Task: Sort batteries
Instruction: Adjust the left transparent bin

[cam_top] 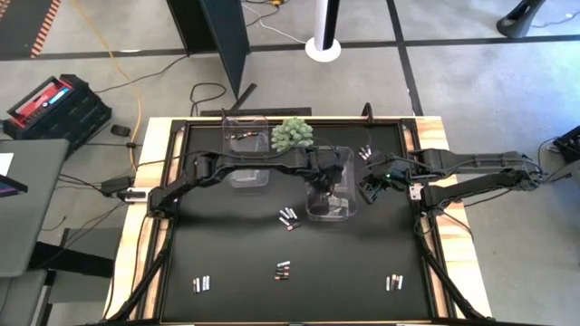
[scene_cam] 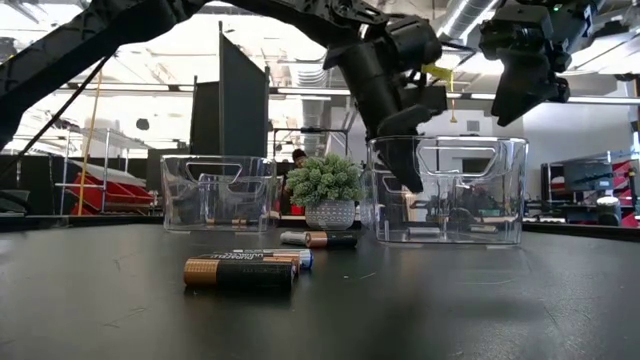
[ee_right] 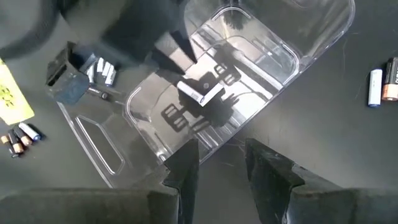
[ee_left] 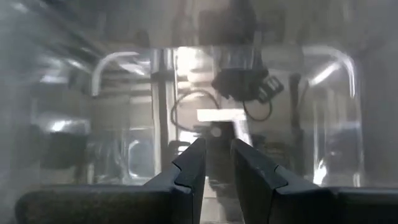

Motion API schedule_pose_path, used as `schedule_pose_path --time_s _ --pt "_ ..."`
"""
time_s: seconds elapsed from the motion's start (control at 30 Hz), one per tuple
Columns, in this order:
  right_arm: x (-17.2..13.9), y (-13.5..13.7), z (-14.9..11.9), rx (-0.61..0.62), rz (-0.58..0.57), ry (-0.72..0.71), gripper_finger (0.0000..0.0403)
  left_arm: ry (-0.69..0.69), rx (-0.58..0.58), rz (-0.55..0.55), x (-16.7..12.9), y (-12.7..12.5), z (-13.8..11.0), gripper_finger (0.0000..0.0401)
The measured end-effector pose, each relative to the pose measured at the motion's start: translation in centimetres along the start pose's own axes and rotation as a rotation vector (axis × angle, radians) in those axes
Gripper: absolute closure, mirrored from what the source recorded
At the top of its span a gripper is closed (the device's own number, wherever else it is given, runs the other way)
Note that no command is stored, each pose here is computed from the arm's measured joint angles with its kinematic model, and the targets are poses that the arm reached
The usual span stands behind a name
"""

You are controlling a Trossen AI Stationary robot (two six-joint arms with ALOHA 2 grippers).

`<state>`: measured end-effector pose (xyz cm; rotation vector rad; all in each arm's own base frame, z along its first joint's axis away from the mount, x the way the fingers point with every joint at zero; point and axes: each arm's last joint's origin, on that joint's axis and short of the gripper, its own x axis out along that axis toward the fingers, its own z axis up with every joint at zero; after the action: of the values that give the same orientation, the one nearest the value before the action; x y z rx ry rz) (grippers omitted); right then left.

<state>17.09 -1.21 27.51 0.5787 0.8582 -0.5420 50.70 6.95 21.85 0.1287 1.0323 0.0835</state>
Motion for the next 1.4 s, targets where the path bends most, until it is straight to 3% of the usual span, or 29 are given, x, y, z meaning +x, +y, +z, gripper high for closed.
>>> schedule_pose_path --time_s 0.2,0.33,0.47,0.77,0.9,0.97,1.2,1.4 --pt "0.0 0.0 0.0 0.023 -0.001 0.001 0.0255 -0.032 -0.201 0.04 -4.7 3.6 0.2 0.0328" --pt "0.0 0.0 0.0 0.024 0.0 0.0 0.0255 -0.073 -0.25 -0.026 -7.9 5.5 -0.4 0.0328" --pt "0.0 0.0 0.0 0.025 0.0 0.0 0.0255 -0.125 -0.288 -0.012 -11.2 6.3 -2.3 0.0328" --pt "0.0 0.0 0.0 0.025 0.0 0.0 0.0255 -0.309 -0.369 0.044 -17.5 4.4 -10.8 0.0328" --pt "0.0 0.0 0.0 0.024 -0.001 0.0 0.0255 -0.325 -0.414 0.158 -19.9 4.0 -14.0 0.0328" --pt "0.0 0.0 0.0 0.024 0.0 0.0 0.0255 -0.356 -0.434 0.208 -21.5 3.9 -15.1 0.0327" --pt "0.0 0.0 0.0 0.024 -0.001 0.0 0.0255 -0.362 -0.448 0.234 -25.1 3.7 -17.5 0.0327" --pt "0.0 0.0 0.0 0.047 -0.001 -0.001 0.0255 -0.325 -0.436 0.241 -25.7 3.6 -18.2 0.0292"
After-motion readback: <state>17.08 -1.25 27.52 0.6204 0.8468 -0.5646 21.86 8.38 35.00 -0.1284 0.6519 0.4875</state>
